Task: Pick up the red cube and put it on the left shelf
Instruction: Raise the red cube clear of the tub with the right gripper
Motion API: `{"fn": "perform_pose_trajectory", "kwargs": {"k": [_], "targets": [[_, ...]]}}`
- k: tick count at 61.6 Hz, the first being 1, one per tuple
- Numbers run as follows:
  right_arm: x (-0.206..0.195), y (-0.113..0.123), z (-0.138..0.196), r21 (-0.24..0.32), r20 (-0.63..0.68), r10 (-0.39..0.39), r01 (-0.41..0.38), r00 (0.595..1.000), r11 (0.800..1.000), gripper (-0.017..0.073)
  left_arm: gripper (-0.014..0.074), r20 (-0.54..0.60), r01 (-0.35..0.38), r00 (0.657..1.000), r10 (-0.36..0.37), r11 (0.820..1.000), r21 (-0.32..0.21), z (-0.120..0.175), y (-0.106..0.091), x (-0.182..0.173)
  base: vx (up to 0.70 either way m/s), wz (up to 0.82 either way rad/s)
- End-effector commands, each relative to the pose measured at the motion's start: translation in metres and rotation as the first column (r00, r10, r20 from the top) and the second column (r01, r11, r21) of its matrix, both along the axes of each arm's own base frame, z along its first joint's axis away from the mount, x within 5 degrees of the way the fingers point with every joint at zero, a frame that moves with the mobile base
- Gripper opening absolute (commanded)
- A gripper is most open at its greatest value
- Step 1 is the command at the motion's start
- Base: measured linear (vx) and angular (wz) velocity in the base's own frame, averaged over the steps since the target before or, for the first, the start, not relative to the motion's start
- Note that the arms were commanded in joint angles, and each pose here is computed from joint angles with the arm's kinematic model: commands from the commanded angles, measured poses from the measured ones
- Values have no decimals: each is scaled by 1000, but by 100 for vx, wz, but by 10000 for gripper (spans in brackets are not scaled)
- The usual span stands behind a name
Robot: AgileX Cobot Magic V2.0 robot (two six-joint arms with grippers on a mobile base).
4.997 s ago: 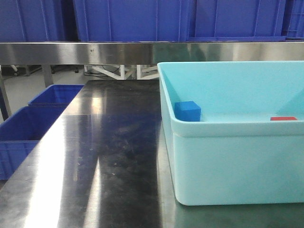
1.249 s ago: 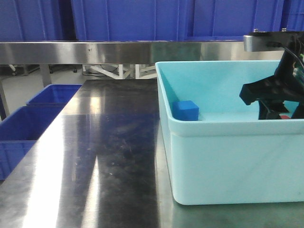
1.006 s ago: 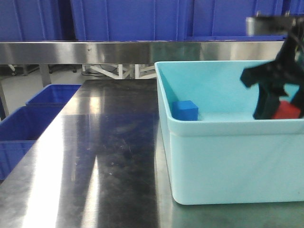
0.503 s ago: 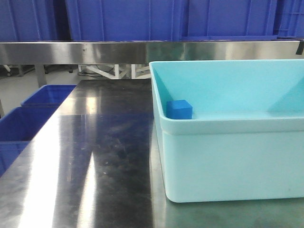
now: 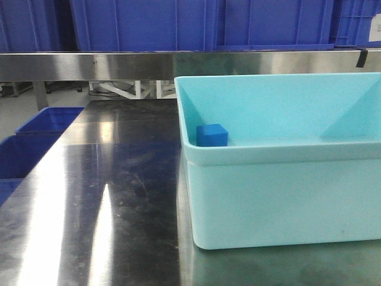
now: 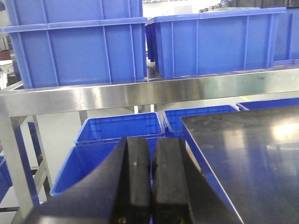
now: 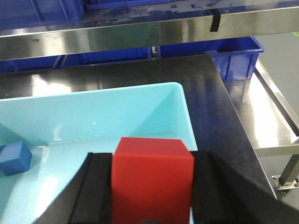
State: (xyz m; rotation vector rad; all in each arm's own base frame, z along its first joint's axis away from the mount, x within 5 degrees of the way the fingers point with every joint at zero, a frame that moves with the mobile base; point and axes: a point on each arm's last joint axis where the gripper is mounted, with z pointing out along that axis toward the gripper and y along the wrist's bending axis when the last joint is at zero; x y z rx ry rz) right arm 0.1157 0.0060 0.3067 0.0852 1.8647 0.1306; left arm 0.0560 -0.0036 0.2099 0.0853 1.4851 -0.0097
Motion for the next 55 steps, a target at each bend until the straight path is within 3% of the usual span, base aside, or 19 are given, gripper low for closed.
{"fn": "perform_pose_trajectory", "kwargs": {"k": [1,55], "targets": [[1,-1,16,-16,100,-2,3,995,1000,66,106,54,-5,999,5,1000,-8,0,1,1,0,0],[1,-1,14,-17,81,-3,4,997,1000,66,106,54,-5,999,5,1000,-8,0,1,1,0,0]]}}
